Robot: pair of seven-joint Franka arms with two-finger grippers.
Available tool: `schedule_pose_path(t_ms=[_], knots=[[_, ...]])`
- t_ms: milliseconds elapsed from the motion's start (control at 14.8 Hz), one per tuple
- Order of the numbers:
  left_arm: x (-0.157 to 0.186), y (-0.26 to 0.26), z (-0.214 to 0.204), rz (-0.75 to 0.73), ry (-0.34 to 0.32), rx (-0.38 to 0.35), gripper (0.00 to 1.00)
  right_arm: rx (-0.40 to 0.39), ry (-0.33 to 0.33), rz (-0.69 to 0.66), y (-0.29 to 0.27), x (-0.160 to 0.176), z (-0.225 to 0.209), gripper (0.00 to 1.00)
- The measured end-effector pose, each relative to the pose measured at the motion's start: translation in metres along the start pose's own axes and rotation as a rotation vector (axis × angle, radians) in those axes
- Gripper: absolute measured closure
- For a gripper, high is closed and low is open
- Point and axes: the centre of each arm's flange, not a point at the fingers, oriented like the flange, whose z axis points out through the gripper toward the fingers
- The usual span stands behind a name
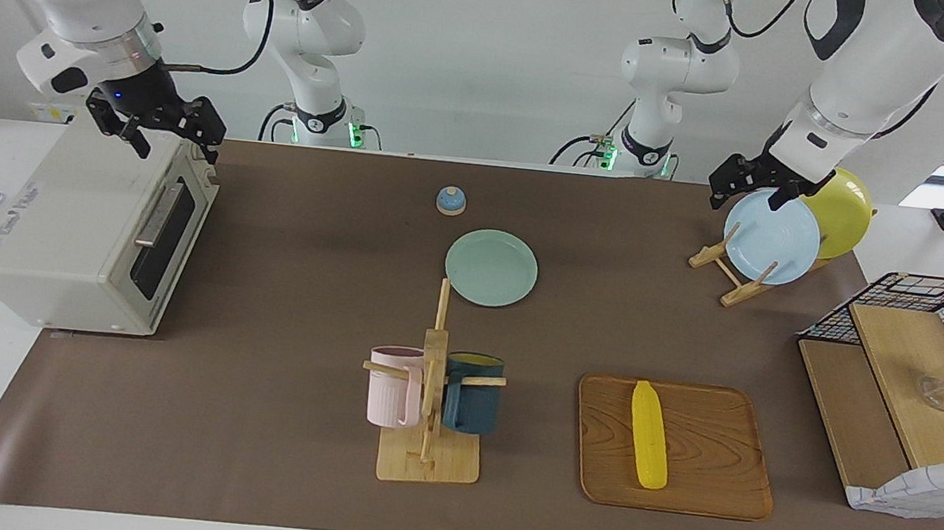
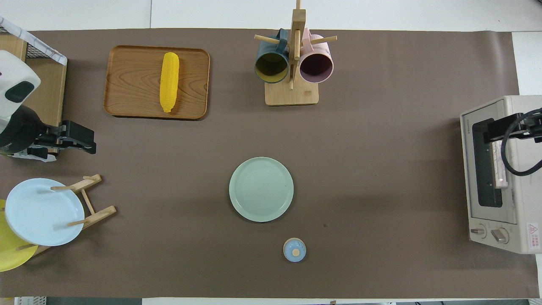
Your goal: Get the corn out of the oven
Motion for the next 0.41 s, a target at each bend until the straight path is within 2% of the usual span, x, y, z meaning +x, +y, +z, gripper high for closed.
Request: schedule_pose_path(t_ms=[406], knots=[[0.0012, 0.001, 0.0016, 0.002, -0.002, 0.0, 0.0, 0.0, 0.0, 0.005, 0.0026, -0.0001, -0.0001, 0.0]])
